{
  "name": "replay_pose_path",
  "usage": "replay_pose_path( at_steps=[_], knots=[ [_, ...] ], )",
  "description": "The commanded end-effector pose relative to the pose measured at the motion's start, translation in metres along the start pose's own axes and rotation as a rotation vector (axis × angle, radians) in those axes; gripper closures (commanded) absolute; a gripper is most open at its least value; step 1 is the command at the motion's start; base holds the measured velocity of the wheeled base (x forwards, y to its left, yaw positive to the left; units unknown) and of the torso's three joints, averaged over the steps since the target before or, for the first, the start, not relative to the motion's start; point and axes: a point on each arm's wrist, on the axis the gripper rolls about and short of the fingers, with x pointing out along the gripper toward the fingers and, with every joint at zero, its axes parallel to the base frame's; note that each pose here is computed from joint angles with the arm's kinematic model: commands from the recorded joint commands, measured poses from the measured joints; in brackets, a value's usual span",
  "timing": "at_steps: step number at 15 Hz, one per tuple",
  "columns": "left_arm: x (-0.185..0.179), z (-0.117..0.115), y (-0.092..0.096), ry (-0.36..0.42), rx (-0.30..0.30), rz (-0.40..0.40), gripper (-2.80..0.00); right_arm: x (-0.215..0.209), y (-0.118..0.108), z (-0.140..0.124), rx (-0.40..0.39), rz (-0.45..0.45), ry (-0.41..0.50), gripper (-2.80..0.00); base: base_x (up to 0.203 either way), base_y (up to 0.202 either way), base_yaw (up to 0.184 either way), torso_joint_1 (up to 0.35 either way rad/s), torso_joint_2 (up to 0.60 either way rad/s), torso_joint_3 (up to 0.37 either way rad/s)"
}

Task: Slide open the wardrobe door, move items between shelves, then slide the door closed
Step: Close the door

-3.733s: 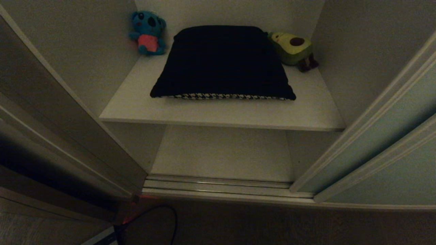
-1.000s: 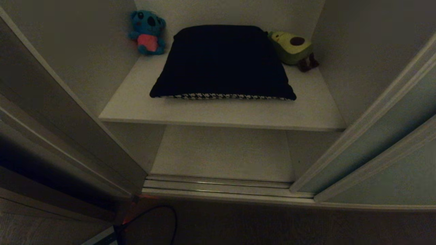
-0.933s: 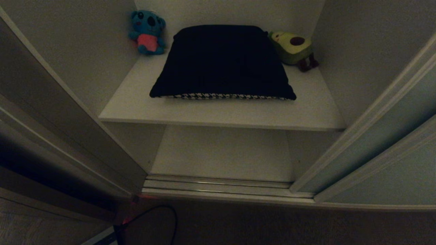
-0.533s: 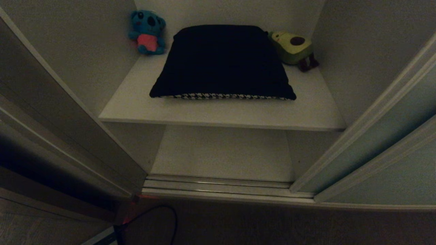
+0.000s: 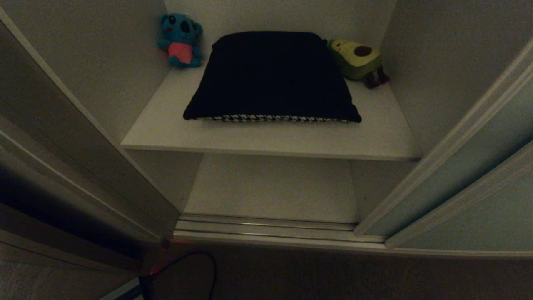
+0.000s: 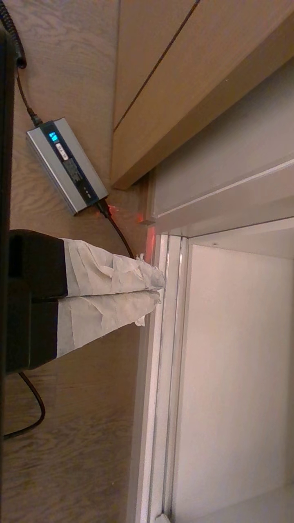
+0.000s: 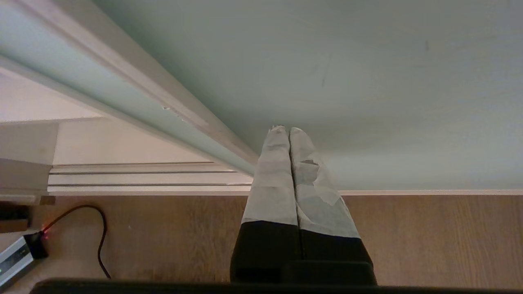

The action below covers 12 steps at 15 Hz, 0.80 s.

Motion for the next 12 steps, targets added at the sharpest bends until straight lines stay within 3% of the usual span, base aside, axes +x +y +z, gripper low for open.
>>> replay_pose_path(
  at_steps=[1,10,12],
  knots=[
    [0.000,0.000,0.000,0.000,0.000,0.001,0.00,-0.001,0.004,-0.001,-0.006,0.019,0.000,0.00,0.000,0.000,0.000,0.000,0.00,0.000],
    [0.000,0.000,0.000,0.000,0.000,0.000,0.00,-0.016,0.040,-0.010,-0.072,0.151,-0.020,0.00,0.000,0.000,0.000,0.000,0.00,0.000],
    [0.000,0.000,0.000,0.000,0.000,0.000,0.00,-0.017,0.051,-0.012,-0.099,0.221,-0.020,0.00,0.000,0.000,0.000,0.000,0.00,0.000]
  ],
)
